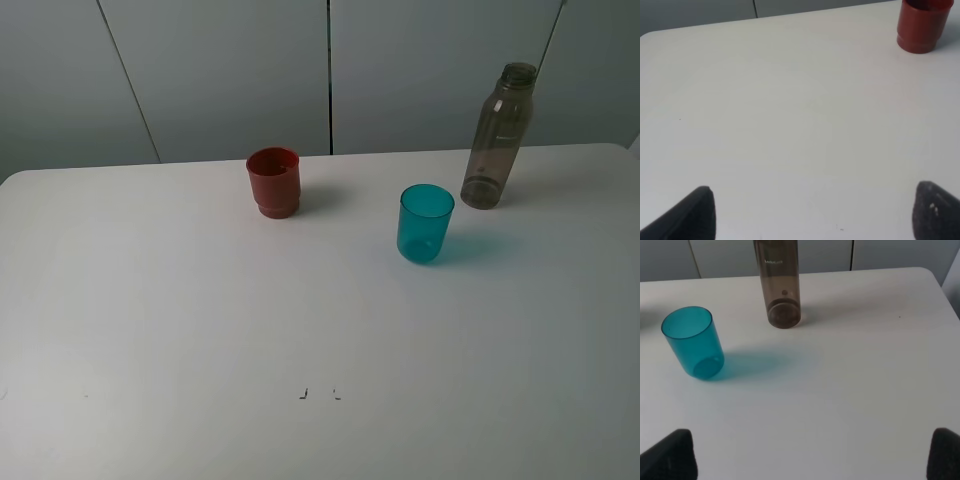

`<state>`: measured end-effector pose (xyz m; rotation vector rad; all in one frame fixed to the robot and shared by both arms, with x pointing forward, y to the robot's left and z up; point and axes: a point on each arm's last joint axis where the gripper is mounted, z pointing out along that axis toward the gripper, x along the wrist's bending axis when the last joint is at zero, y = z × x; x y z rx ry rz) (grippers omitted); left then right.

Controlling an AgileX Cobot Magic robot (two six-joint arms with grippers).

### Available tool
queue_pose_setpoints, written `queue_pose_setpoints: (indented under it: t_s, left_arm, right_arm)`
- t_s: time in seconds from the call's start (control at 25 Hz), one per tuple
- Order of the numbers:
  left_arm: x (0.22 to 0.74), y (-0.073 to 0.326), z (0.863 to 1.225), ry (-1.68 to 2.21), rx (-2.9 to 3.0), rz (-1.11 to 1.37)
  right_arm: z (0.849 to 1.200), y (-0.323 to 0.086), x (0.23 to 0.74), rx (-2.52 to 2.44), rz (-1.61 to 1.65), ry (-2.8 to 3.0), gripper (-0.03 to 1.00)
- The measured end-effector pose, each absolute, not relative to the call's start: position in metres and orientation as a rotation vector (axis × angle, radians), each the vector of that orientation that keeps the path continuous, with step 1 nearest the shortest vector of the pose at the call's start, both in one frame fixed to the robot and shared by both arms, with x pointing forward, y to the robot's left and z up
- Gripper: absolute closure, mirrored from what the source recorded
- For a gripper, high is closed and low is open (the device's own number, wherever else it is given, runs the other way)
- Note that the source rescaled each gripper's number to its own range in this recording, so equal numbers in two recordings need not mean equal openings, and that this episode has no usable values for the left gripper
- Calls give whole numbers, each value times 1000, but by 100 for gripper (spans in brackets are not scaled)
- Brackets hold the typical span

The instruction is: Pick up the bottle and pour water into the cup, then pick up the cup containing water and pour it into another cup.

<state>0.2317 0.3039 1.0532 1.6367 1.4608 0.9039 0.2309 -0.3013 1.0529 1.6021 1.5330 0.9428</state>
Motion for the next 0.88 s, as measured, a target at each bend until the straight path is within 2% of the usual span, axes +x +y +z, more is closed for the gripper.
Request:
queue_pose_setpoints:
  t_s: [0.88]
  left_arm:
    - [232, 304, 1053, 1461, 1637, 904]
  right_arm:
    - [1053, -301, 231, 1602, 943, 1533, -3]
